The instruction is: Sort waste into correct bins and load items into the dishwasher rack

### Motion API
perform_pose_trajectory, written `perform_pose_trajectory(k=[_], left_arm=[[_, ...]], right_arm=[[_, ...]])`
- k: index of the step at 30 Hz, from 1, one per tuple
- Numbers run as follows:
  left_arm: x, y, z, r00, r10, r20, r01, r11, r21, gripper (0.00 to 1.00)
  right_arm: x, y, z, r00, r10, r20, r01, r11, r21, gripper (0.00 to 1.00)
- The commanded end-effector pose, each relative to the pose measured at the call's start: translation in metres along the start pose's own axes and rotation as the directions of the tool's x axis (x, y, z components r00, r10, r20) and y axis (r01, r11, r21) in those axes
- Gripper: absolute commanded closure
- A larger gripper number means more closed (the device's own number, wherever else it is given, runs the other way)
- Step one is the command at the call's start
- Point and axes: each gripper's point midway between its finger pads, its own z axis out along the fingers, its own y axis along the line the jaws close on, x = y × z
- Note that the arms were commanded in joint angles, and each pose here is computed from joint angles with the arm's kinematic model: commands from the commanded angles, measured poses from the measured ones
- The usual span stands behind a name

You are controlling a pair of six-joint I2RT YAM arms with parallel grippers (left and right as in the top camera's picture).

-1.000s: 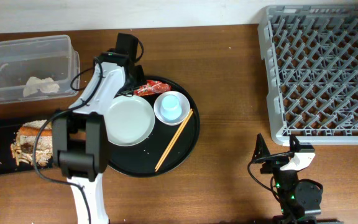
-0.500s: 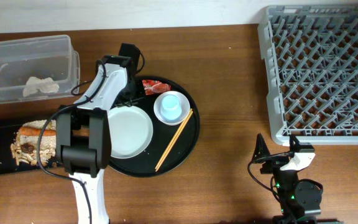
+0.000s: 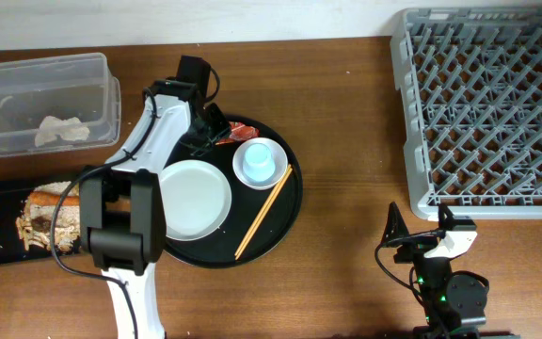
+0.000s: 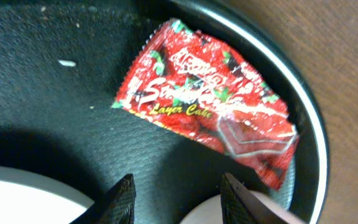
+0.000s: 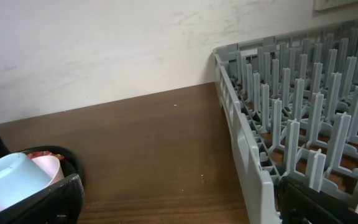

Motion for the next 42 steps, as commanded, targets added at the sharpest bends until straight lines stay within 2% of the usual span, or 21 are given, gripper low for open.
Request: perform_pose_trajectory(k=[1,8,14,25,31,37,39,42], left_arm=[[0.015,-0.002,0.019,0.994,-0.104,-0.046,0.103,0.995,-0.020,0.48],[0.025,-0.016,0.025,0.968,-0.248,-0.043,0.247,0.969,-0.016,0.45],[0.023,-0.016,0.051,0.940,-0.340,-0.045,0.339,0.941,-0.022,0.45],[-0.007,-0.011,0.064,0.935,-0.344,0.085,0.345,0.939,-0.001,0.45],[-0.011,-0.018,0.064,0.935,-0.342,0.089,0.341,0.940,0.030,0.46],[-0.016,-0.015,0.063,0.932,-0.351,0.093,0.349,0.937,0.031,0.59],[-0.018,-0.012,0.063,0.930,-0.355,0.101,0.353,0.935,0.029,0.66],[-0.019,-0.011,0.063,0.929,-0.354,0.111,0.353,0.935,0.024,0.69]], right_arm=[[0.003,-0.001,0.000,1.000,-0.010,-0.002,0.010,1.000,0.004,0.02],[0.003,-0.001,0.000,1.000,-0.010,-0.002,0.010,1.000,0.004,0.02],[0.003,-0.001,0.000,1.000,-0.010,-0.002,0.010,1.000,0.004,0.02],[0.003,-0.001,0.000,1.000,-0.010,-0.002,0.010,1.000,0.004,0.02],[0.003,-0.001,0.000,1.000,-0.010,-0.002,0.010,1.000,0.004,0.02],[0.003,-0.001,0.000,1.000,-0.010,-0.002,0.010,1.000,0.004,0.02],[0.003,-0.001,0.000,1.000,-0.010,-0.002,0.010,1.000,0.004,0.02],[0.003,-0.001,0.000,1.000,-0.010,-0.002,0.010,1.000,0.004,0.02]])
